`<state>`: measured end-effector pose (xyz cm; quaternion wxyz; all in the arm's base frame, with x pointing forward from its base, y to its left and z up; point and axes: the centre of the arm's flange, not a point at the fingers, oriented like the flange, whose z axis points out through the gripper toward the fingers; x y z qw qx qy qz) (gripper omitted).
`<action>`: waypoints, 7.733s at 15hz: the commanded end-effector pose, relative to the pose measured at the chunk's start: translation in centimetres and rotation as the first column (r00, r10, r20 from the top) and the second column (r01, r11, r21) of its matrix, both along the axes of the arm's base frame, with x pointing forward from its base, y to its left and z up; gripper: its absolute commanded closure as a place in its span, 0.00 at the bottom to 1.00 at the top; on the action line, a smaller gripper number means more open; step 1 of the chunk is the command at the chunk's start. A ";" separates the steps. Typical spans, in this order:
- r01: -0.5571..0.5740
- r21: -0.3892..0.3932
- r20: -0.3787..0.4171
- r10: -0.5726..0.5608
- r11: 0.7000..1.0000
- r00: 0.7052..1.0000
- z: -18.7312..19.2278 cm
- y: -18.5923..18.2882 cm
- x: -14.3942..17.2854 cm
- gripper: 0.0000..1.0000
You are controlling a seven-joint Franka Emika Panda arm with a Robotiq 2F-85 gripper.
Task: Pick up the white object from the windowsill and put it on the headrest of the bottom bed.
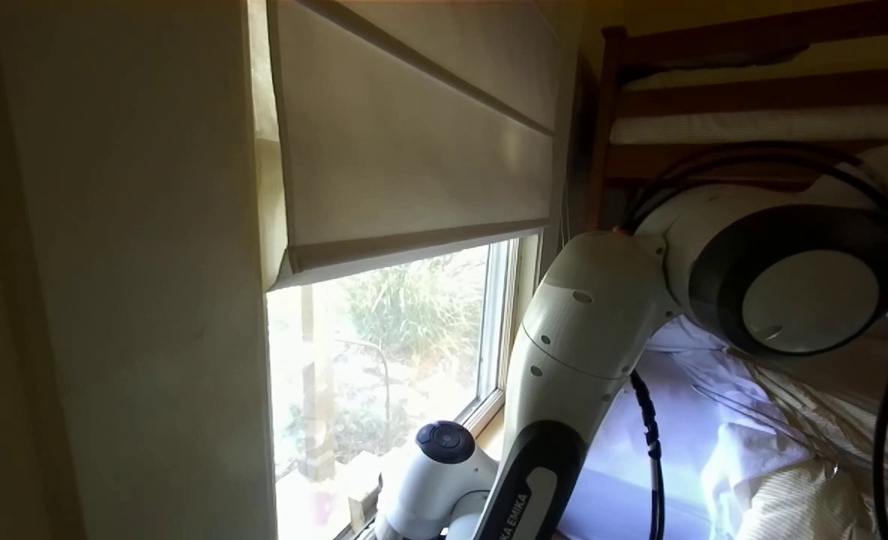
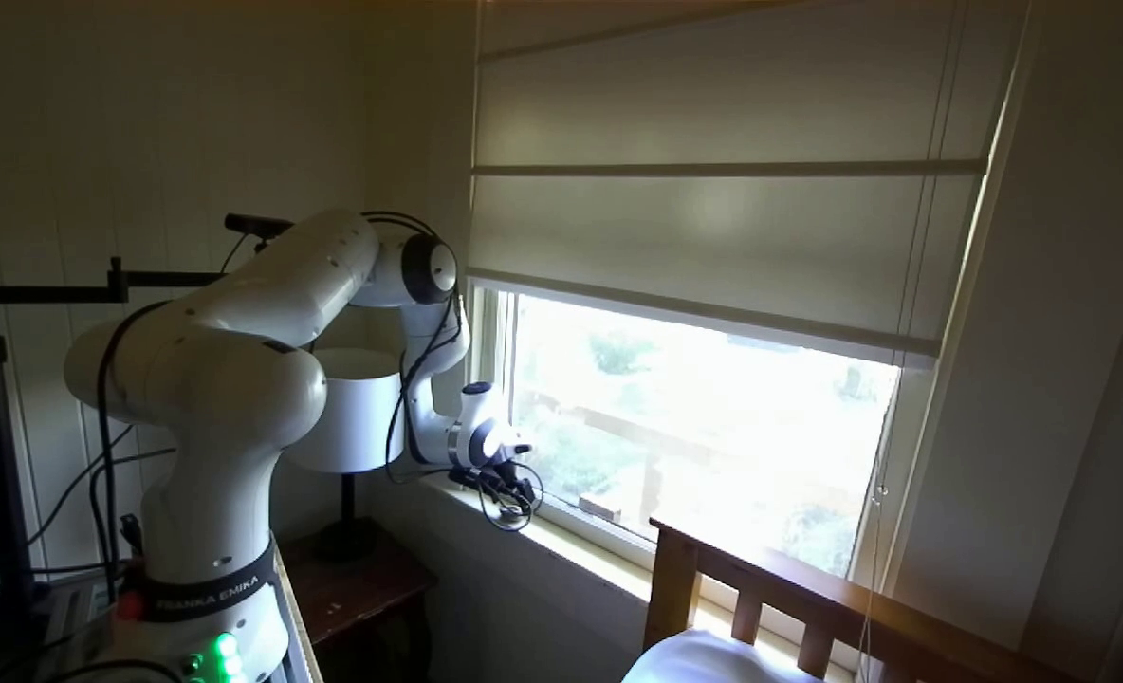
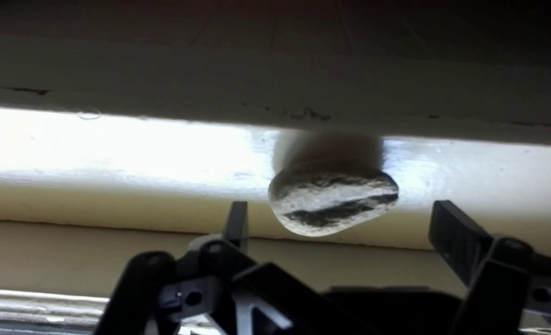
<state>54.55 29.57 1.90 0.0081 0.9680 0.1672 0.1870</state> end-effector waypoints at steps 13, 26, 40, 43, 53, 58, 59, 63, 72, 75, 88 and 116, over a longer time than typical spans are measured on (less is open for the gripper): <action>0.030 -0.038 -0.047 -0.032 0.999 0.998 -1.8 1.0 1.0 0.00; 0.061 -0.035 -0.053 -0.063 0.998 0.997 -1.6 1.7 1.6 0.00; 0.092 -0.046 -0.058 -0.095 0.995 0.994 -1.4 1.7 1.4 0.58; 0.118 -0.044 -0.035 -0.119 0.992 0.992 -0.1 0.6 -0.1 0.58; 0.440 0.129 0.078 -0.452 0.889 0.889 2.5 -8.5 -6.0 0.58; 0.640 0.144 0.089 -0.654 0.755 0.751 5.0 -13.2 -10.3 0.58; 0.683 0.141 0.096 -0.696 0.717 0.711 5.7 -14.4 -11.4 0.58; 0.806 0.130 0.129 -0.816 0.578 0.564 8.6 -18.2 -14.7 0.58; 0.820 0.149 0.161 -0.831 0.553 0.532 9.6 -20.8 -14.8 0.58; 0.864 0.229 0.251 -0.885 0.448 0.393 13.6 -25.3 -14.4 0.58; 0.891 0.441 0.320 -0.946 0.112 -0.040 22.1 -39.5 -12.6 0.33; 0.802 0.124 0.516 -0.728 0.585 0.451 25.7 -47.3 -1.1 0.58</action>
